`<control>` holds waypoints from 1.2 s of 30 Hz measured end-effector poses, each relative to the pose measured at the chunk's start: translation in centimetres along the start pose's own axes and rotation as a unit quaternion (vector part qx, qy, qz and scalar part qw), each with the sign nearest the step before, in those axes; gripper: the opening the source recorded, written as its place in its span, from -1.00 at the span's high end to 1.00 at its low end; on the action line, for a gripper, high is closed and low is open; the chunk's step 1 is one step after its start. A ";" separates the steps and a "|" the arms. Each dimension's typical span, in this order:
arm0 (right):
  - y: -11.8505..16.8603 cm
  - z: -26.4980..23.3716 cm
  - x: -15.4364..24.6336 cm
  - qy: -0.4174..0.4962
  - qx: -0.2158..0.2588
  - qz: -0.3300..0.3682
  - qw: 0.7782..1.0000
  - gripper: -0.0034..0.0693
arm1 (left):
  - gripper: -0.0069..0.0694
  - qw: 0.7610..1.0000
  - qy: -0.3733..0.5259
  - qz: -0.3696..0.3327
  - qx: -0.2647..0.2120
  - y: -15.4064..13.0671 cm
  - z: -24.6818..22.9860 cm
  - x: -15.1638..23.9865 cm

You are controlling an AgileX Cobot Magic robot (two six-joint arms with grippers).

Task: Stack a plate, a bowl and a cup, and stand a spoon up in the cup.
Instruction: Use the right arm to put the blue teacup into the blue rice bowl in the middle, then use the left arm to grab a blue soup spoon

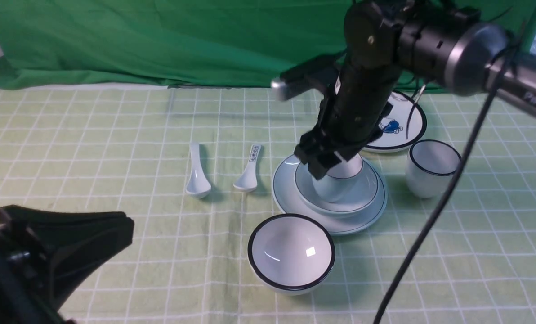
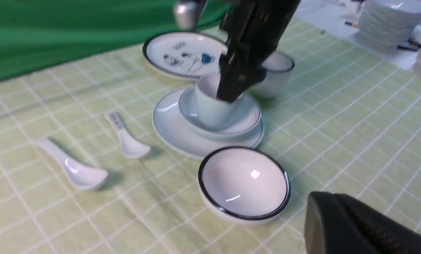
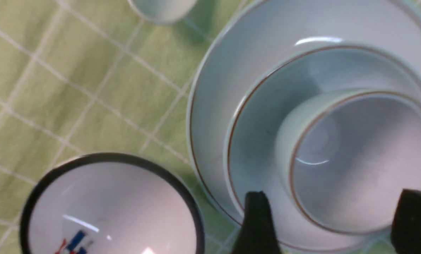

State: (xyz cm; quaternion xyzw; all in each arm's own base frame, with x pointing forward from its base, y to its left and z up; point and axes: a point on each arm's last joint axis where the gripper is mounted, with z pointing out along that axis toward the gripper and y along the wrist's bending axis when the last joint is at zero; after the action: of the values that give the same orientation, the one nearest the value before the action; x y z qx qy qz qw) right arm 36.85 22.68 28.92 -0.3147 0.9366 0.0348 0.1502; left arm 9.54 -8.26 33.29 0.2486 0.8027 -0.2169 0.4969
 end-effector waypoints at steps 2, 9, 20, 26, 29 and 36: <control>0.0 -2.1 0.2 -0.018 0.002 -0.001 1.000 -0.46 | 0.81 1.000 0.021 -0.006 -0.012 0.1 0.7 -0.5; 0.3 -11.2 4.3 -0.070 0.012 -0.005 0.997 0.48 | 0.81 0.982 0.156 -0.007 -0.104 1.8 9.2 -4.7; 1.7 -13.8 19.1 -0.094 0.015 0.019 0.995 0.70 | 0.74 0.926 0.308 -0.164 -0.142 15.7 25.1 -4.6; 2.1 -14.6 22.9 -0.144 0.018 0.024 0.989 0.68 | 0.38 0.897 0.366 -0.181 -0.171 19.4 30.1 -2.9; 2.2 -15.1 24.1 -0.162 0.019 0.025 0.986 0.67 | 0.10 0.895 0.363 -0.184 -0.184 20.5 32.1 -3.0; 2.2 -15.4 24.4 -0.174 0.020 0.025 0.984 0.62 | -0.23 0.882 0.378 -0.189 -0.209 22.0 35.0 -1.8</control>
State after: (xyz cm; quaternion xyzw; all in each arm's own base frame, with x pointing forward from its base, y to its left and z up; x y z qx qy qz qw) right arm 13.05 7.87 36.12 -0.2776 0.9042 0.0735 0.3163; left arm 47.84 -12.22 18.28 0.0462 0.9879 -0.0238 0.1461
